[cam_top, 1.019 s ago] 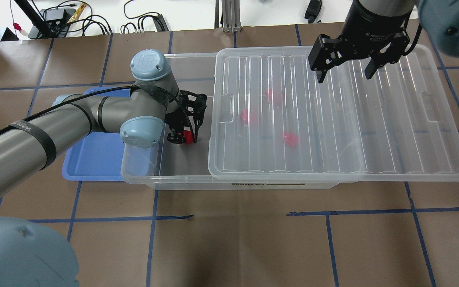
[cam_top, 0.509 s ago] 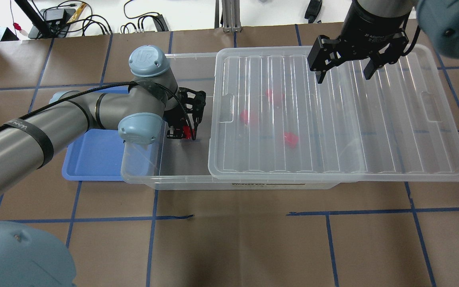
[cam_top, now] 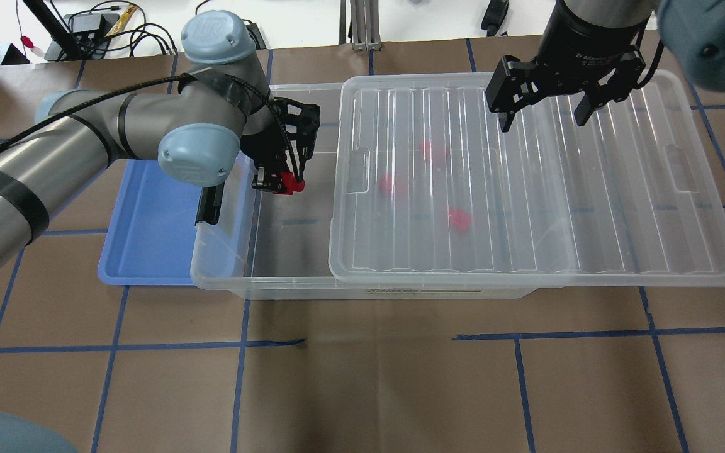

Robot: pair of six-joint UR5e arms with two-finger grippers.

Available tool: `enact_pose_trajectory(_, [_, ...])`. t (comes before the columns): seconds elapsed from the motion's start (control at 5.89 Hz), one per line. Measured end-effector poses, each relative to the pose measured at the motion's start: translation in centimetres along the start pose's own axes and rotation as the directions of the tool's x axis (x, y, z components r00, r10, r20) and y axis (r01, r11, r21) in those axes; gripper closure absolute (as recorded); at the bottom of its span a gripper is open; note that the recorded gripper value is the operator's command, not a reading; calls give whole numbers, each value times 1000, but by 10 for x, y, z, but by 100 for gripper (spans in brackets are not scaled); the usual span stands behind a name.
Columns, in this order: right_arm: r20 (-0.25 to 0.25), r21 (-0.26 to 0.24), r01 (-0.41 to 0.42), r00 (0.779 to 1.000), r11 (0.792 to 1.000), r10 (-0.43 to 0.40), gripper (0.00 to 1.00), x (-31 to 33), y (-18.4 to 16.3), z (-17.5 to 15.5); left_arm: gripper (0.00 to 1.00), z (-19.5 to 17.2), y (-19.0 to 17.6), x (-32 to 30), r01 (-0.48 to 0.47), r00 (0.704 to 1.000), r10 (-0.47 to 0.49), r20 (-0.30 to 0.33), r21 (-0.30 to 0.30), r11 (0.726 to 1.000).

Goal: Place red block in blue tray from box

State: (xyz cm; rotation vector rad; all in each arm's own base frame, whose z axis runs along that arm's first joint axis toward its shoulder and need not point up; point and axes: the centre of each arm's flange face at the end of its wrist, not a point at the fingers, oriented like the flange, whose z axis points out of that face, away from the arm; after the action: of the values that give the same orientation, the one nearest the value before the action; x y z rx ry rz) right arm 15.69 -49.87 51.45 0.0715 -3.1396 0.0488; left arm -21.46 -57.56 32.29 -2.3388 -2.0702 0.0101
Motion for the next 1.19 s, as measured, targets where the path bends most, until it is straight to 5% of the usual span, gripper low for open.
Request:
enact_pose_trajectory(0.17, [-5, 4, -6, 1000, 1000, 6, 0, 7, -2, 0, 87, -41, 6, 10, 10, 1000, -10, 10, 0, 1000])
enact_pose_trajectory(0.51, [-13, 9, -12, 1000, 1000, 12, 0, 73, -16, 1, 87, -84, 79, 28, 28, 999, -28, 19, 2, 1000])
enact_pose_trajectory(0.85, [-9, -27, -39, 999, 999, 39, 0, 201, -22, 25, 87, -69, 159, 32, 34, 999, -34, 4, 6, 999])
enact_pose_trajectory(1.19, [-19, -12, -13, 1000, 1000, 13, 0, 310, -28, 75, 85, -26, 197, 35, 39, 999, -39, 33, -2, 999])
